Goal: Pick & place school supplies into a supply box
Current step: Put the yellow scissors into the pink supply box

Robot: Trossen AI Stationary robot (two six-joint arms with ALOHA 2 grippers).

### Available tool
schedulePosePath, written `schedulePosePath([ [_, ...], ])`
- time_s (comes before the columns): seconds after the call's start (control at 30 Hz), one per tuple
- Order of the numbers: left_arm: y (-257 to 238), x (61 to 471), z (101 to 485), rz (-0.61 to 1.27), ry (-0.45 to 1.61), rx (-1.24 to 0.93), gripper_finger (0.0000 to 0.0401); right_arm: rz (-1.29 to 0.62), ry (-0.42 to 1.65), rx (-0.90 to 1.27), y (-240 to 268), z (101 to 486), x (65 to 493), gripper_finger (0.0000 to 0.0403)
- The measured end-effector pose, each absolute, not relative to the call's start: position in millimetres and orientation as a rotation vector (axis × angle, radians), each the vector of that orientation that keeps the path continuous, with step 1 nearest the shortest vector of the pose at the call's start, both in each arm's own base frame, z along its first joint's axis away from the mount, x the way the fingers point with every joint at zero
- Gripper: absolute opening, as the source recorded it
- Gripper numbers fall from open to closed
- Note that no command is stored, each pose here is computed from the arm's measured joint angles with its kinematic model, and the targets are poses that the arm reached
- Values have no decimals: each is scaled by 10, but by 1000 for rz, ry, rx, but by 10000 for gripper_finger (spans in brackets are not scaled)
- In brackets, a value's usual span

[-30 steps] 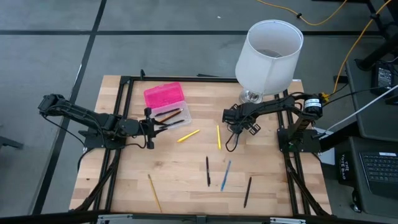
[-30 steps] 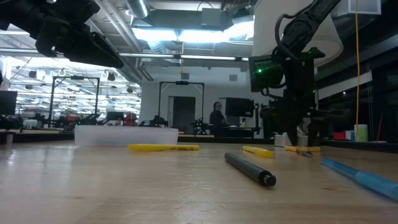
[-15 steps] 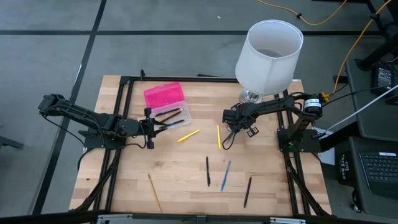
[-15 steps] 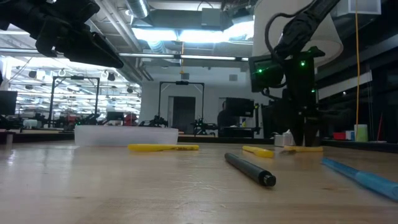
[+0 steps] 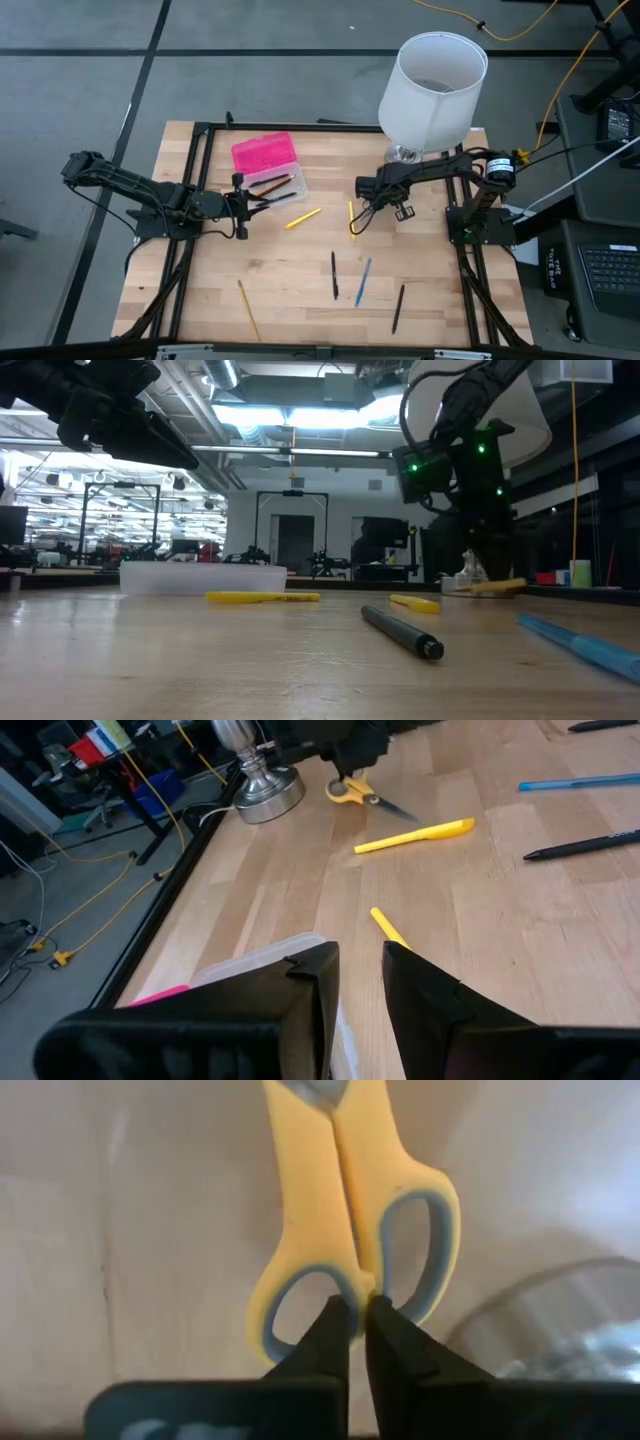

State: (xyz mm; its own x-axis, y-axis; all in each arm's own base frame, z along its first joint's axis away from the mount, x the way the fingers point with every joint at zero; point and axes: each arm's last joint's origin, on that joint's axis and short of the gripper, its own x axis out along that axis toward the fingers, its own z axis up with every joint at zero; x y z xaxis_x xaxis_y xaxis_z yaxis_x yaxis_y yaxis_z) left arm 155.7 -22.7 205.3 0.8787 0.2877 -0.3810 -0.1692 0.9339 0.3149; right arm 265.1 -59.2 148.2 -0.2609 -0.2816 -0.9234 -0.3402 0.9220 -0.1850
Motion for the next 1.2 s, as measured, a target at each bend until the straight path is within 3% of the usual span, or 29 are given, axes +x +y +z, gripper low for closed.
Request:
schedulePosePath([
  [0.83,-223,1555,2055,257,437,282,74,-110,1862,-376,-593,1654,2607,18],
  [1.03,-212,1553,2057,295,436,289,74,-191,1744,-346,-530,1879,2567,18],
  [1.2,-212,1553,2058,294,435,288,74,-224,1530,-279,-440,2111,2584,18],
])
